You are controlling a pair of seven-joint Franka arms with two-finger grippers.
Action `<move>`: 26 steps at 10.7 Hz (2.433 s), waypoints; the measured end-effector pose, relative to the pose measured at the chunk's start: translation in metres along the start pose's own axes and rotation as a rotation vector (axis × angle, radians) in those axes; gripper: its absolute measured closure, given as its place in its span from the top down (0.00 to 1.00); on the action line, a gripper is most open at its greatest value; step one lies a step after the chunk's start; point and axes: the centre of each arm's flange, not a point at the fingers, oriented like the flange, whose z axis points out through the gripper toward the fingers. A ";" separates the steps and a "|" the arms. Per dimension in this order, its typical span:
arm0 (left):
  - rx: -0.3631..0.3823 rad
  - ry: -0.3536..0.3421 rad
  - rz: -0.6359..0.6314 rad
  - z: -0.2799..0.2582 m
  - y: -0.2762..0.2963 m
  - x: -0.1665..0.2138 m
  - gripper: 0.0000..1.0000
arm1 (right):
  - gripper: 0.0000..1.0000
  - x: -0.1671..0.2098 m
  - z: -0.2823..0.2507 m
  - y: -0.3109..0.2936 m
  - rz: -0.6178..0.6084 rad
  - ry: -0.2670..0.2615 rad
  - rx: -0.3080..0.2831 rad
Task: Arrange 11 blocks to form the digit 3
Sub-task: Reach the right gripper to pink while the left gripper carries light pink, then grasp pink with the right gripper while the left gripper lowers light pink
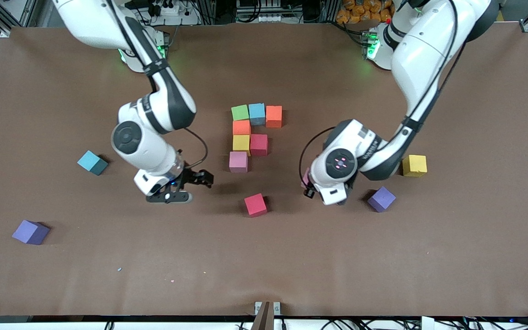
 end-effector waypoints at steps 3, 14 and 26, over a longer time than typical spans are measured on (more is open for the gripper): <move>-0.023 -0.024 -0.227 0.009 -0.010 -0.037 0.56 | 1.00 0.012 -0.010 0.007 -0.053 0.028 -0.008; -0.130 -0.057 -0.359 0.044 -0.114 -0.089 0.56 | 1.00 0.020 0.049 -0.131 0.102 0.091 0.040; -0.136 -0.080 -0.324 0.066 -0.116 -0.114 0.56 | 1.00 0.013 0.125 -0.184 -0.178 0.159 -0.055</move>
